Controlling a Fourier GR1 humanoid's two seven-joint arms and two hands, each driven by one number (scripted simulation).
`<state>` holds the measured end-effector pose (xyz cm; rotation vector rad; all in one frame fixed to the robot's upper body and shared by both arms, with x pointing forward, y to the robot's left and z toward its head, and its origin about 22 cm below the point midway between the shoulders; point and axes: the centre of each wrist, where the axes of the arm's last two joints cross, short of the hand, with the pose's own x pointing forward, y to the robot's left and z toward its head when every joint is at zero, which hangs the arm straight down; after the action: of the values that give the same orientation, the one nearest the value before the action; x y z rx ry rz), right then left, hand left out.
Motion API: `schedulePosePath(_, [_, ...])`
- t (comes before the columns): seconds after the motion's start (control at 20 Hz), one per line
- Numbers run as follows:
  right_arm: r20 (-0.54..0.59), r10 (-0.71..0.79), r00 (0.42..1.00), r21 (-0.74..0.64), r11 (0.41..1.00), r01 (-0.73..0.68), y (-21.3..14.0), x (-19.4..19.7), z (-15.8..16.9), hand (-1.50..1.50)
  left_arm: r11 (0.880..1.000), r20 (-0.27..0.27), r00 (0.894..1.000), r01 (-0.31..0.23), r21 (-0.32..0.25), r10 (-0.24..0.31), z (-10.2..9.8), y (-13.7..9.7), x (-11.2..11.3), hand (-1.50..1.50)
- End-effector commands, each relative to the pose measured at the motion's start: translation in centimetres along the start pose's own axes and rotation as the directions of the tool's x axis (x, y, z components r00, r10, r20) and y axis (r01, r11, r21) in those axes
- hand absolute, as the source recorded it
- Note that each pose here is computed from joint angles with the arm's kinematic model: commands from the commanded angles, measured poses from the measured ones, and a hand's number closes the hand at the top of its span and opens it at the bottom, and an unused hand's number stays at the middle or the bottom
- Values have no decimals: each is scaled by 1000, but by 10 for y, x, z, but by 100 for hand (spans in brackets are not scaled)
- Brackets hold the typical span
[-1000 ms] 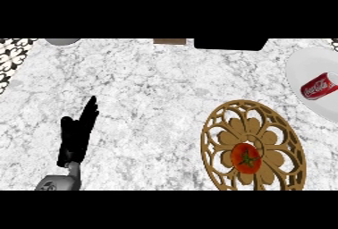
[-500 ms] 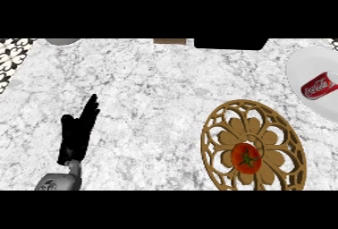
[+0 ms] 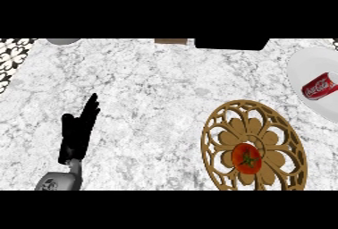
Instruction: Pick the can from the placemat and place it in the plate
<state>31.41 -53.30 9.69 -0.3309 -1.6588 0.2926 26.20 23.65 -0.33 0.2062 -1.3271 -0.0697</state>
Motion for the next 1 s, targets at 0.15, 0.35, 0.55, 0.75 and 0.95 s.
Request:
schedulePosePath(0.15, [42, -31, 999, 37, 999, 29, -2, -7, 9, -150, 1000, -7, 1000, 13, -27, -13, 4, -10, -2, 0])
schedulePosePath(0.35, [32, 7, 999, 16, 1000, -8, 14, -24, 15, -150, 1000, 4, 1000, 4, -10, -4, -2, -1, -1, 0])
schedulePosePath(0.55, [19, 39, 999, -7, 999, -39, 7, -20, 16, -150, 1000, 14, 1000, 6, -13, -5, 3, 2, -11, 0])
schedulePosePath(0.75, [-9, 71, 997, -23, 997, -71, -15, -13, 28, -150, 1000, 3, 1000, -21, 10, 21, 4, 0, 3, 0])
schedulePosePath(0.95, [-40, 91, 995, -30, 995, -92, -7, -26, 37, -150, 1000, 16, 1000, 11, -4, -11, 7, 5, 3, 0])
